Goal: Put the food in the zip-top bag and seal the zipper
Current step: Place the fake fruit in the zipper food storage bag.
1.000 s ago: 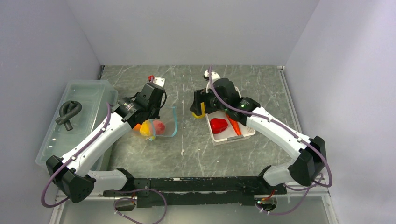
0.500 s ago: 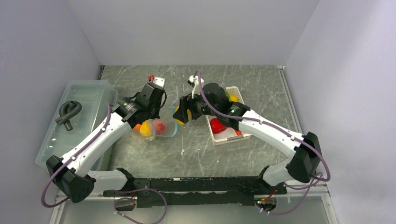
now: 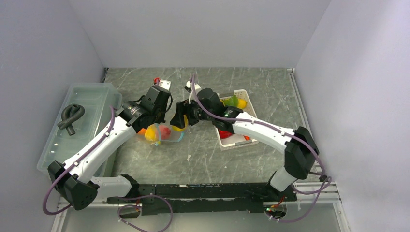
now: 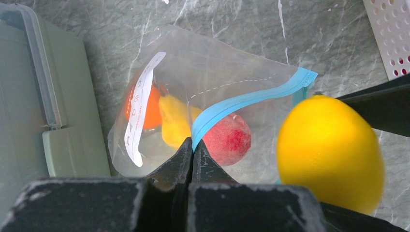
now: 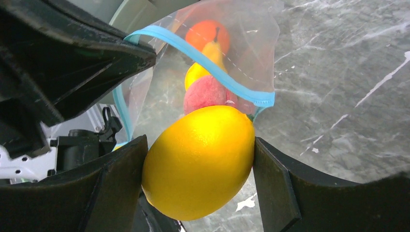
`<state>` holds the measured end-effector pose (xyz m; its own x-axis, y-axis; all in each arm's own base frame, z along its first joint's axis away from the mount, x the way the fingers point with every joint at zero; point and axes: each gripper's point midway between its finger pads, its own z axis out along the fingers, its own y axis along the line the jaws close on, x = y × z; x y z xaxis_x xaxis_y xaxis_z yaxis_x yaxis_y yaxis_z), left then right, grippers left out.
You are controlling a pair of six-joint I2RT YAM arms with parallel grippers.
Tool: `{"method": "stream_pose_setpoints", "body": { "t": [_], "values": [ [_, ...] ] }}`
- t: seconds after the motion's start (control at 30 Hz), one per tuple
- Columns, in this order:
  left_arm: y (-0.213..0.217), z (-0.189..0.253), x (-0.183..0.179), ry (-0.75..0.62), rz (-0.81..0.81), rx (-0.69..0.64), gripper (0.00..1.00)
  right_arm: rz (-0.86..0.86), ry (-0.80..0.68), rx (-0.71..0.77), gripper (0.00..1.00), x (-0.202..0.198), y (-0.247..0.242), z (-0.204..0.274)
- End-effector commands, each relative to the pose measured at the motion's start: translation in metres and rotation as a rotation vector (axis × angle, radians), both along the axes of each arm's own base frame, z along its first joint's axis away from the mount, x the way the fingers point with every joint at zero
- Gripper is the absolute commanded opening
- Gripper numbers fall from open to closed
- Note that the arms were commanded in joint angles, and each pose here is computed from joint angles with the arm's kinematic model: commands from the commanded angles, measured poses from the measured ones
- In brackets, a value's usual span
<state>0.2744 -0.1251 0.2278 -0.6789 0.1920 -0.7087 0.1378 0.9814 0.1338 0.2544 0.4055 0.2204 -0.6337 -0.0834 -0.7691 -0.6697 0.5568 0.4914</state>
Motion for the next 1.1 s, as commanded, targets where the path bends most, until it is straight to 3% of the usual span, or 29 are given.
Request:
{"method": "stream_pose_setpoints", "body": {
  "t": [0.0,0.4,0.63,1.07],
  "values": [
    [-0.002,0.009,0.002,-0.033,-0.007,-0.028,0.0,0.003,-0.032,0.111,0.55,0.009,0.026,0.031],
    [-0.004,0.009,0.002,-0.034,-0.016,-0.035,0.0,-0.1,0.017,0.104,0.56,0.033,0.045,0.018],
    [-0.006,0.008,0.002,-0.029,-0.026,-0.043,0.0,-0.201,0.033,0.1,0.62,0.05,0.046,0.012],
    [-0.007,0.009,0.001,-0.03,-0.028,-0.049,0.0,-0.23,0.043,0.122,0.91,0.058,0.053,0.015]
  ]
}}
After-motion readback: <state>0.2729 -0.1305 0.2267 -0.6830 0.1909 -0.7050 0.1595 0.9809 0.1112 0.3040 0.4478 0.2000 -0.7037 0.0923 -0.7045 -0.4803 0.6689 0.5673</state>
